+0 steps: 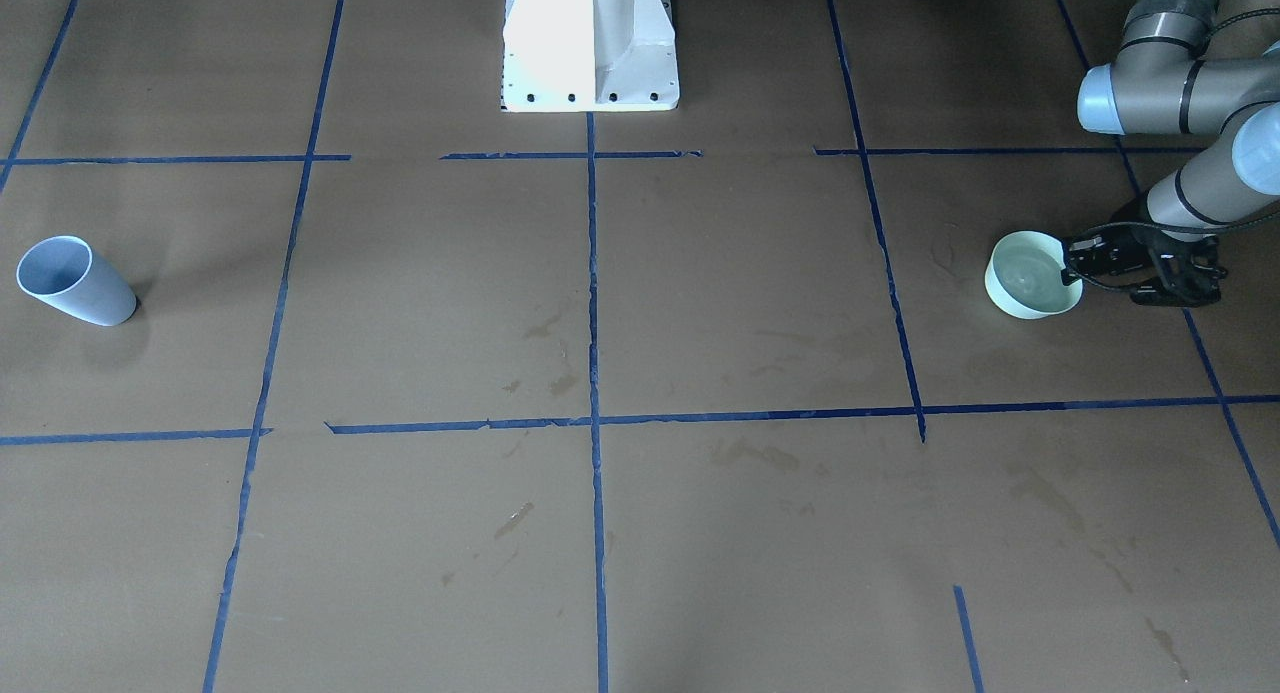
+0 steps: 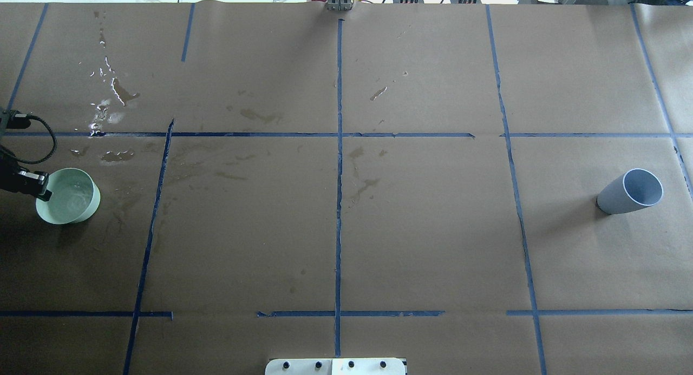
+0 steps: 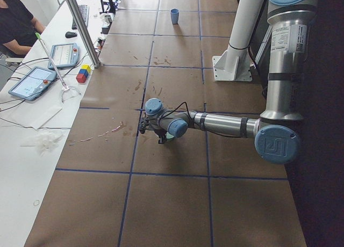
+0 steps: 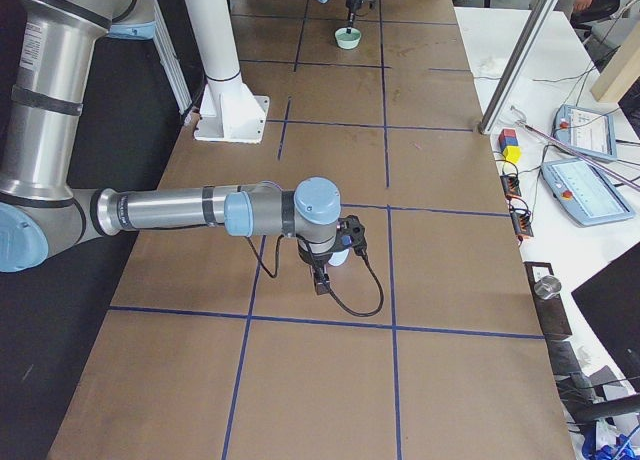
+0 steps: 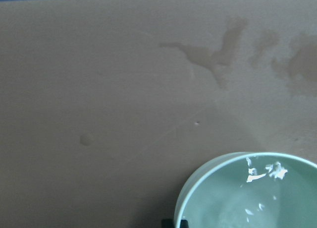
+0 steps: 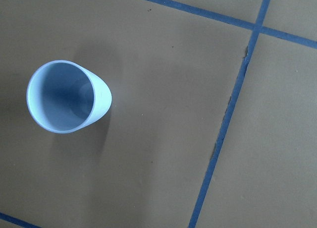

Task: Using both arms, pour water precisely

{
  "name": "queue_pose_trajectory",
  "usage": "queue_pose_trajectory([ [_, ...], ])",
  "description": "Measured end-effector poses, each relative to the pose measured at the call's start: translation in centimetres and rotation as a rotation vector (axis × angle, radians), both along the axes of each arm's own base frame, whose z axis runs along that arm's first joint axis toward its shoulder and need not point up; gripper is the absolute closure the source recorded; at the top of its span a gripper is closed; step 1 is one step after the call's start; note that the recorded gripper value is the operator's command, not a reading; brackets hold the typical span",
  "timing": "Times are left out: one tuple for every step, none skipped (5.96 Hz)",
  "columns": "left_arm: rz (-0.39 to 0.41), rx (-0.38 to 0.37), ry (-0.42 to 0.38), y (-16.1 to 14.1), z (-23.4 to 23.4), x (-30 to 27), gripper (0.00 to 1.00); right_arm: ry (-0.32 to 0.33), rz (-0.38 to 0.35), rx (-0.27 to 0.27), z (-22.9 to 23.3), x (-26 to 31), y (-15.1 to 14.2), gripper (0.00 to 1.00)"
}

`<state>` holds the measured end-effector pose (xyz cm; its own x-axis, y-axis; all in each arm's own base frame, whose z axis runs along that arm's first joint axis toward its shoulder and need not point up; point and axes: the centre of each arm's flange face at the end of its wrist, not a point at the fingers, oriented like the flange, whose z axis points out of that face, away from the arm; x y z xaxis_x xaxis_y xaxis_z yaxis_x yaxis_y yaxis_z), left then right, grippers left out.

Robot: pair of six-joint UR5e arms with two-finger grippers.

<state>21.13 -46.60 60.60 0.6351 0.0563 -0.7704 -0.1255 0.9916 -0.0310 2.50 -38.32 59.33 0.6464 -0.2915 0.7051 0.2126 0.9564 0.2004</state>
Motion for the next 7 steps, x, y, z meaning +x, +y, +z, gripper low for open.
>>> queue_pose_trajectory([
  [0.019,-0.014,0.059,-0.1,-1.8,0.5,1.00,0.000,0.000,0.000,0.0,0.0,0.0,0.00],
  [0.009,-0.016,0.100,-1.0,-4.6,1.3,1.00,0.000,0.000,0.000,0.0,0.0,0.0,0.00],
  [-0.011,-0.016,0.130,-2.2,-7.8,2.4,1.00,0.000,0.000,-0.001,0.0,0.0,0.0,0.00],
  [-0.020,-0.018,0.154,-3.0,-11.1,4.4,1.00,0.000,0.000,0.000,0.0,0.0,0.0,0.00],
  [-0.021,-0.032,0.178,-3.2,-14.7,7.4,1.00,0.000,0.000,0.000,0.0,0.0,0.0,0.00],
  [-0.014,-0.058,0.201,-3.0,-18.4,11.1,1.00,0.000,0.000,-0.001,0.0,0.0,0.0,0.00],
  [-0.003,-0.088,0.221,-2.4,-22.1,15.1,1.00,0.000,0.000,-0.001,0.0,0.0,0.0,0.00],
])
